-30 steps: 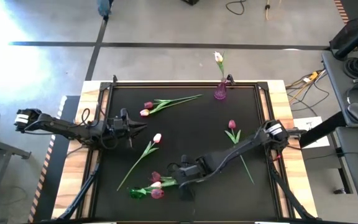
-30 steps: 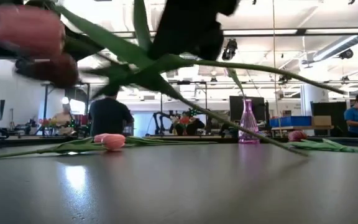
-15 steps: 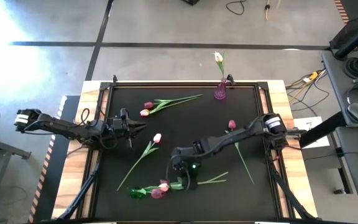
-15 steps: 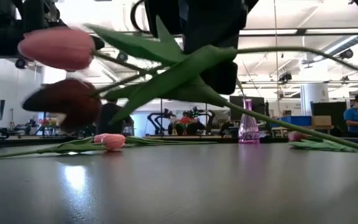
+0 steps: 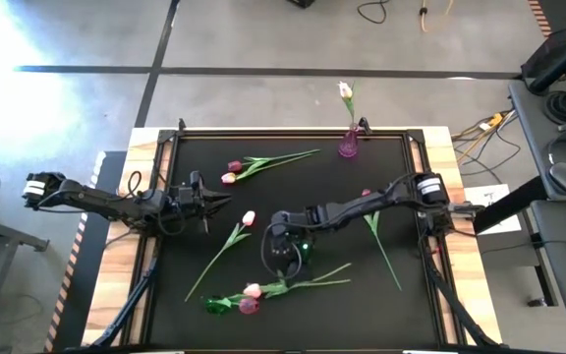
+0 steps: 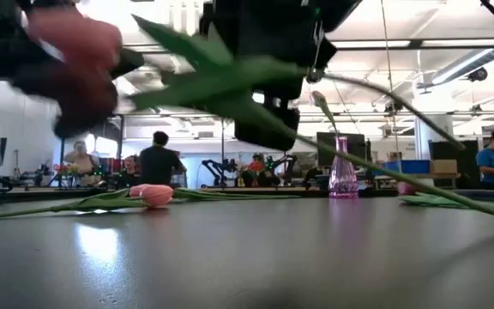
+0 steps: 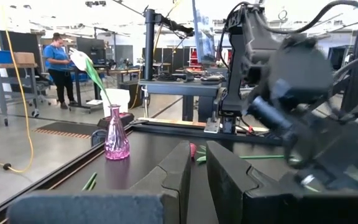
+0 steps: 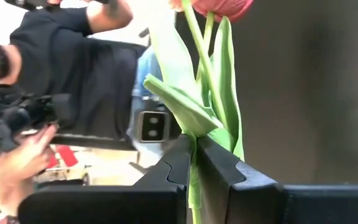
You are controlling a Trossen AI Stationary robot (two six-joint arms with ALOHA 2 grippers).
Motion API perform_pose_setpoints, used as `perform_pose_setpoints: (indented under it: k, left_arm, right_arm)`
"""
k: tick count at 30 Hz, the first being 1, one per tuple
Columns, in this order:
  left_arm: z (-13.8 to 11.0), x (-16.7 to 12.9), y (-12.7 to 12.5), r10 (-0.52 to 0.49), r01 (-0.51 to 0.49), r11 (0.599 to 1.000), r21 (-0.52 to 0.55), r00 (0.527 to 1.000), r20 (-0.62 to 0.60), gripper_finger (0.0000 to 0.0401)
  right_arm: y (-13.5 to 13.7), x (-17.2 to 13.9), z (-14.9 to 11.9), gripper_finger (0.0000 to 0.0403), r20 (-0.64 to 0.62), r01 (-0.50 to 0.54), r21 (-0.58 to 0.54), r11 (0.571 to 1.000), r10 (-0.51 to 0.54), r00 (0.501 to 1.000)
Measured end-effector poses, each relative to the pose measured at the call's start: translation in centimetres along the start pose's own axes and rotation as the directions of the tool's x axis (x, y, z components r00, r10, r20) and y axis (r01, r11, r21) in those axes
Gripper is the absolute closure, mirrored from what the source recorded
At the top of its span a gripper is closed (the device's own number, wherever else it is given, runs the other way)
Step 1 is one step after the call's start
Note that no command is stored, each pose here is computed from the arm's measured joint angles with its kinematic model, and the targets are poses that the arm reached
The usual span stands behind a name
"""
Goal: Sort flowers into vase by color
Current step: Put the red flower into the green vase
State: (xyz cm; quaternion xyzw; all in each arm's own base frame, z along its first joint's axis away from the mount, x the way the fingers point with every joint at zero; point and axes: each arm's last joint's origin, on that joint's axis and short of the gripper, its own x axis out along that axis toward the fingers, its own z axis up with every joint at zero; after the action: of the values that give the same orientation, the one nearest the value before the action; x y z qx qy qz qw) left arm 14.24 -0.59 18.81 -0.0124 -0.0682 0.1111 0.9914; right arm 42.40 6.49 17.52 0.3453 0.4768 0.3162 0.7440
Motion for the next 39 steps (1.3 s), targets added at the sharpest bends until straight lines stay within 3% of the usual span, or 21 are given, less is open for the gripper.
perform_pose_setpoints:
  k: [6, 11, 19, 22, 25, 29, 31, 39]
  left_arm:
    - [0.0, 0.0, 0.0, 0.0, 0.0, 1.0, -0.018, 1.0, -0.002, 0.0364]
    - [-0.1, 0.0, 0.0, 0.0, 0.0, 1.0, -0.017, 1.0, -0.009, 0.0364]
    - [-0.1, 0.0, 0.0, 0.0, 0.0, 0.999, -0.037, 1.0, -0.01, 0.0364]
    - [-0.1, 0.0, 0.0, 0.0, 0.0, 1.0, -0.025, 1.0, -0.011, 0.0364]
    - [-0.1, 0.0, 0.0, 0.0, 0.0, 1.0, -0.021, 1.0, -0.012, 0.0364]
    - [-0.2, 0.1, 0.0, 0.0, 0.0, 1.0, -0.019, 1.0, -0.016, 0.0364]
    - [-0.2, 0.1, 0.0, 0.0, 0.0, 1.0, -0.011, 1.0, -0.018, 0.0364]
    - [-0.3, 0.1, 0.0, 0.0, 0.0, 1.0, -0.005, 1.0, -0.027, 0.0364]
  right_arm:
    - [-2.0, -0.8, -0.4, 0.0385, 0.039, 0.125, -0.065, 0.99, -0.123, 0.992]
    - [-2.7, -0.9, -0.6, 0.0378, 0.087, 0.267, -0.142, 0.953, -0.256, 0.963]
    - [-2.2, -0.1, -1.3, 0.0295, 0.061, 0.348, -0.162, 0.923, -0.343, 0.937]
    - [-1.0, 0.2, -1.9, 0.0257, 0.048, 0.43, -0.19, 0.883, -0.429, 0.902]
    - [0.7, 0.5, -2.9, 0.0229, 0.042, 0.54, -0.218, 0.813, -0.545, 0.837]
    - [2.9, 1.2, -4.6, 0.0208, 0.042, 0.676, -0.218, 0.704, -0.686, 0.727]
    - [3.8, 1.8, -5.3, 0.0206, 0.048, 0.708, -0.225, 0.669, -0.718, 0.694]
    - [4.1, 5.6, -7.4, 0.0223, 0.002, 0.699, -0.279, 0.659, -0.727, 0.686]
